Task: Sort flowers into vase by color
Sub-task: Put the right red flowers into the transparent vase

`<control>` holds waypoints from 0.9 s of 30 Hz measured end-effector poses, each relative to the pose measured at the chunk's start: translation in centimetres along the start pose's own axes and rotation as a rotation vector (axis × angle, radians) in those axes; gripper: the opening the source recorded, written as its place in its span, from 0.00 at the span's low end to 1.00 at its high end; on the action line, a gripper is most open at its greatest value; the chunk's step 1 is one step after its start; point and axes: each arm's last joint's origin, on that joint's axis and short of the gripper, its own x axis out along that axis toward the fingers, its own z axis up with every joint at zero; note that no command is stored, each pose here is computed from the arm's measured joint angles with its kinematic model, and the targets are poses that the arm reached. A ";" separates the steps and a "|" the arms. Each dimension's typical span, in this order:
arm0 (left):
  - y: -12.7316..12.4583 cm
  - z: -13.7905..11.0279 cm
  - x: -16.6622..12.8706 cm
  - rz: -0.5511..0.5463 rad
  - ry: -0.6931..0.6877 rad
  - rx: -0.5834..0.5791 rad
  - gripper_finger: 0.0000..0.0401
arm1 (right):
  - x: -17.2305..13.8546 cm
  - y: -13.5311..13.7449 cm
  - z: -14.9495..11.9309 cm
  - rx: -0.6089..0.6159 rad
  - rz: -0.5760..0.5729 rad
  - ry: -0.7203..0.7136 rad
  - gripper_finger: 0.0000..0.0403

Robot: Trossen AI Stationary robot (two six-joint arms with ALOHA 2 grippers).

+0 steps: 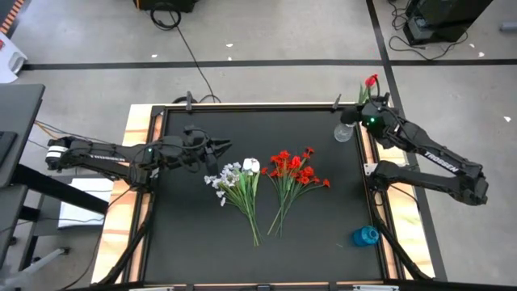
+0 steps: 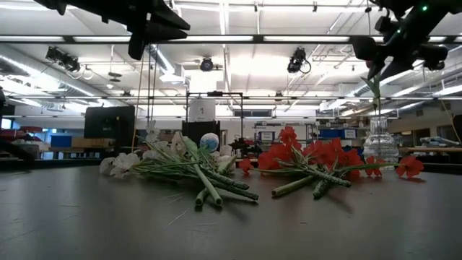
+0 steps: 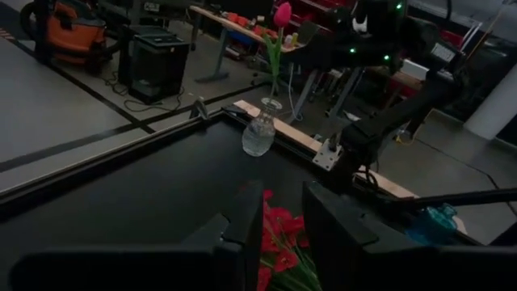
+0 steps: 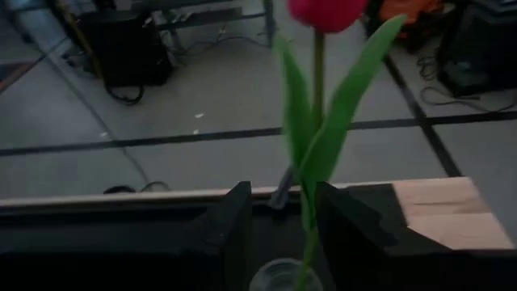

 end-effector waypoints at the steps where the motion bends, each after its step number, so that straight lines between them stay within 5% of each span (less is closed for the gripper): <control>1: 0.0 0.0 0.0 0.001 0.002 0.001 0.24 | 0.0 0.1 -0.1 0.001 0.025 0.020 0.36; 14: 0.0 -0.1 0.0 -0.008 0.011 -0.020 0.24 | -0.2 0.1 -1.7 0.135 0.284 0.426 0.34; 27: 0.2 -0.4 0.0 0.005 0.047 0.023 0.24 | -2.1 3.5 -1.5 0.253 0.574 0.416 0.34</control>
